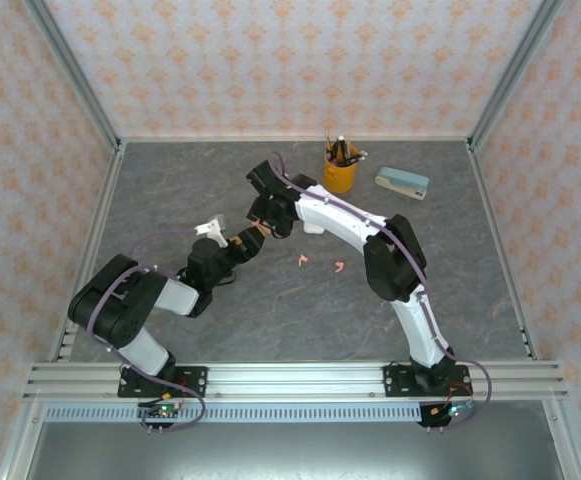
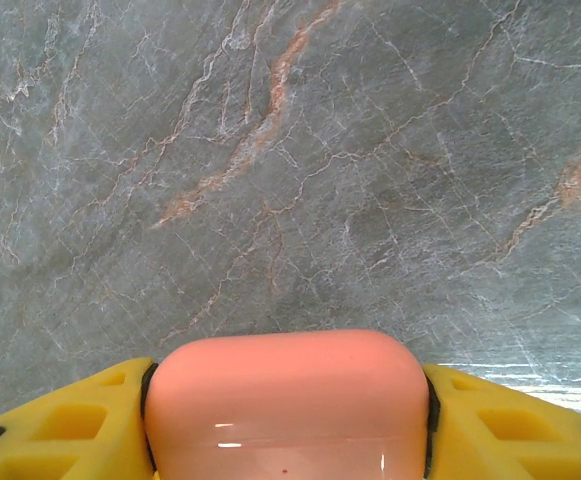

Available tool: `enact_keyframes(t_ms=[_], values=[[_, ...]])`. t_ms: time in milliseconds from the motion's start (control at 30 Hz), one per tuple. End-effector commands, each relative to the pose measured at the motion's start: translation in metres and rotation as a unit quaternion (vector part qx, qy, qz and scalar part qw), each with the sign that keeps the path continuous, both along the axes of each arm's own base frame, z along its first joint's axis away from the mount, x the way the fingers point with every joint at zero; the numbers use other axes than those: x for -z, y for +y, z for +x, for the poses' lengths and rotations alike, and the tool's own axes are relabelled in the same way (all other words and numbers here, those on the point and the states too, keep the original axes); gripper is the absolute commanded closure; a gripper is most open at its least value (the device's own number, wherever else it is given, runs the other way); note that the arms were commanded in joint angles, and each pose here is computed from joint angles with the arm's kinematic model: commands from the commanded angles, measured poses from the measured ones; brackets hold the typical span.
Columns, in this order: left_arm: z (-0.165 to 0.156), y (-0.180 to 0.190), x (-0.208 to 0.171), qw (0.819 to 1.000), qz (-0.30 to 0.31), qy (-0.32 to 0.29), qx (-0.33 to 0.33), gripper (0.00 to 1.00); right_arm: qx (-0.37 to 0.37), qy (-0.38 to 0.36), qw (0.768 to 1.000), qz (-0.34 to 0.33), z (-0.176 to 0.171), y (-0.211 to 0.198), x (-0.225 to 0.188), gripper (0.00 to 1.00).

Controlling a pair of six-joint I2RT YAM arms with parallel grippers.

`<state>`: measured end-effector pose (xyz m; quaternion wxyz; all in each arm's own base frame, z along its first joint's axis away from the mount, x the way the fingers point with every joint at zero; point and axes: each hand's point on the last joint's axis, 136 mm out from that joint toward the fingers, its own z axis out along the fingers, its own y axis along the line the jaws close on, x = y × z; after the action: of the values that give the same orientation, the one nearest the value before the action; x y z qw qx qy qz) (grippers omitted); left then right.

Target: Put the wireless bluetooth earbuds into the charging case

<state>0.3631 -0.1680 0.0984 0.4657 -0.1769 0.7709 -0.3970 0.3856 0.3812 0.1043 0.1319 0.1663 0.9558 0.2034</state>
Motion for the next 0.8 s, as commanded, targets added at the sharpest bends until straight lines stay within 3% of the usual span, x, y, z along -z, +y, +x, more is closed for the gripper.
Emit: enact_keyframes(t_ms=[0,533,767], values=[[0.012,-0.005,-0.018,0.999,-0.019,-0.036,-0.009,0.23,0.007,-0.023,0.999,0.035,0.007,0.005,-0.034,0.43],[0.03,-0.013,-0.016,0.999,-0.035,-0.039,-0.011,0.31,0.003,-0.016,0.999,0.046,0.004,0.008,-0.032,0.44],[0.033,-0.017,-0.013,0.998,-0.039,-0.038,-0.008,0.42,0.005,-0.013,0.999,0.047,0.004,0.006,-0.029,0.44]])
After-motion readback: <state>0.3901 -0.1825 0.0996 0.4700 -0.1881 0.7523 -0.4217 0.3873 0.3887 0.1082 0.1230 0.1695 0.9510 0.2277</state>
